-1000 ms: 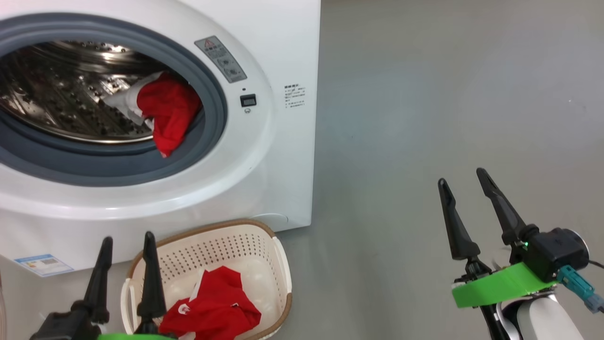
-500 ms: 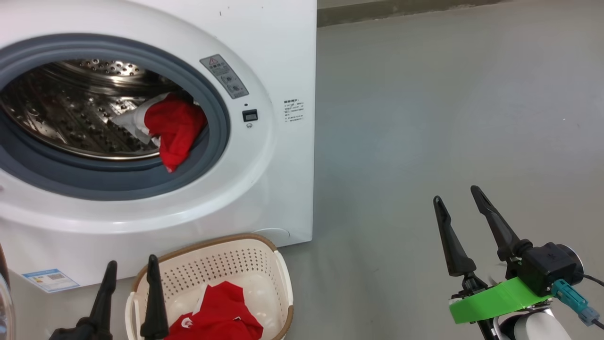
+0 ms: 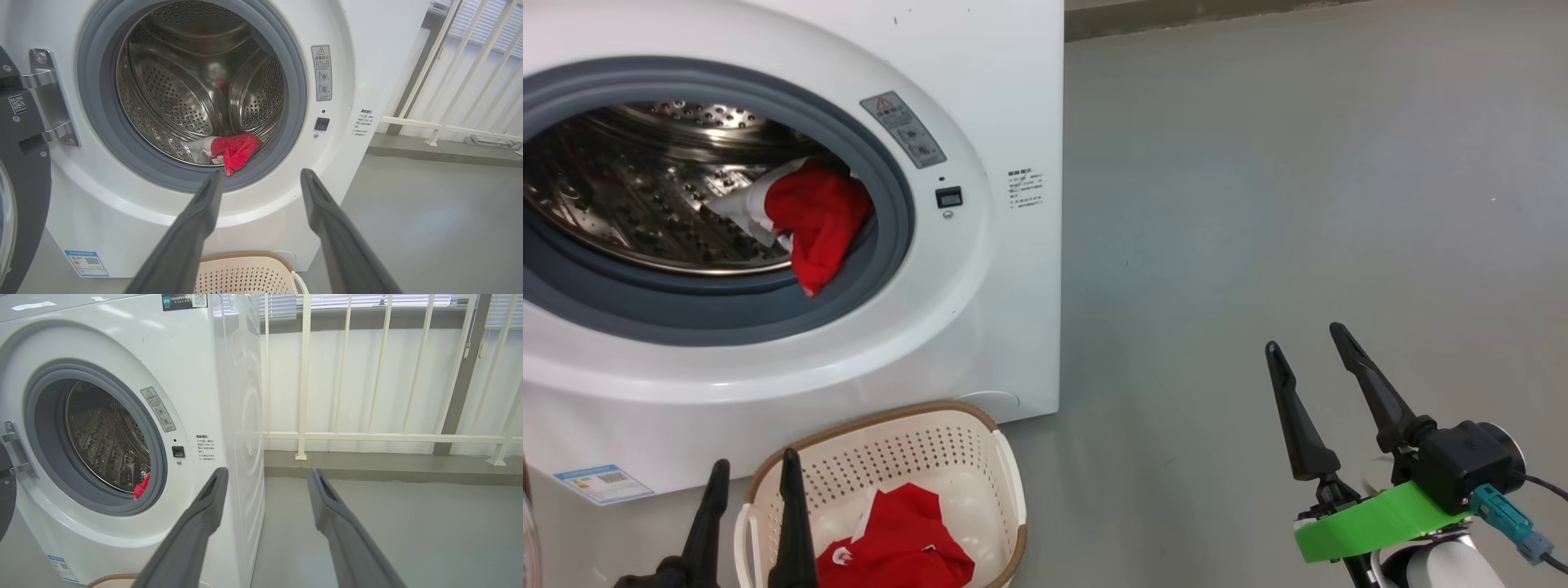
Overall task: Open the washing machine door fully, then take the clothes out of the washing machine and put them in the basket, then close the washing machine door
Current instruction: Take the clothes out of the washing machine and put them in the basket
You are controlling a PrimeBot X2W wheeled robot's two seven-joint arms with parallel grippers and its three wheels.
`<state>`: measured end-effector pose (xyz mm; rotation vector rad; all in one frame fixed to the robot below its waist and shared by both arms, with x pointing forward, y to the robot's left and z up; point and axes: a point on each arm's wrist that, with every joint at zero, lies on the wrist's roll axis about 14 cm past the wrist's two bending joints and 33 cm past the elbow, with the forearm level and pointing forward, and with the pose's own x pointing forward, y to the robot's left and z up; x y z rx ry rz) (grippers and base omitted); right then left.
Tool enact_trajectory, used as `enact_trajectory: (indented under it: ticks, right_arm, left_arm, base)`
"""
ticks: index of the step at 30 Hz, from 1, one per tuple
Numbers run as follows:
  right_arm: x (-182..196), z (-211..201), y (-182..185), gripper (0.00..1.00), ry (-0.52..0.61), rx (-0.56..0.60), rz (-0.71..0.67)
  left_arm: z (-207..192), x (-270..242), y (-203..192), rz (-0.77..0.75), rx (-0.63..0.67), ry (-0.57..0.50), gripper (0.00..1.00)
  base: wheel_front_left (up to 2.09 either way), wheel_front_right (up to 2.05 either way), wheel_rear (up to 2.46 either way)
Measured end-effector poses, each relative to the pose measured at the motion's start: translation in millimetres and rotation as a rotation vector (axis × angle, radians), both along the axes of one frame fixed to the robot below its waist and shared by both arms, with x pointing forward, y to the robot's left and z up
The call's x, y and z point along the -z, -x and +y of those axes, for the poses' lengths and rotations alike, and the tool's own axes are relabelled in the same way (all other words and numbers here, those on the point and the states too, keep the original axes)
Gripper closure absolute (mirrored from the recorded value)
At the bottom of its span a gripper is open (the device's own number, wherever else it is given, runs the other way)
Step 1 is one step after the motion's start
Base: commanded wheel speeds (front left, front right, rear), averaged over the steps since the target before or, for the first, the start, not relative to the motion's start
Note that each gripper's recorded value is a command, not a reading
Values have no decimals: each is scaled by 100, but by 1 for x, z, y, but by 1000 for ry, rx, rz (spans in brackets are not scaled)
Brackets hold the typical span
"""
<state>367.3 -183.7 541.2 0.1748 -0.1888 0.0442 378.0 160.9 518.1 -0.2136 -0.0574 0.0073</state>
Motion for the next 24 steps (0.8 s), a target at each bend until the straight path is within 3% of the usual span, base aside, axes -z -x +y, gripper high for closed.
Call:
enact_trajectory:
  ticks: [17, 24]
  right_arm:
    - [28, 8, -15, 0, -1, -24, 82]
    - [39, 15, -38, 0, 2, -47, 105]
  left_arm:
    - [-1, 1, -34, -9, -11, 21, 0]
    - [4, -1, -78, -34, -14, 22, 0]
  base:
    - [0, 0, 0]
    - [0, 0, 0]
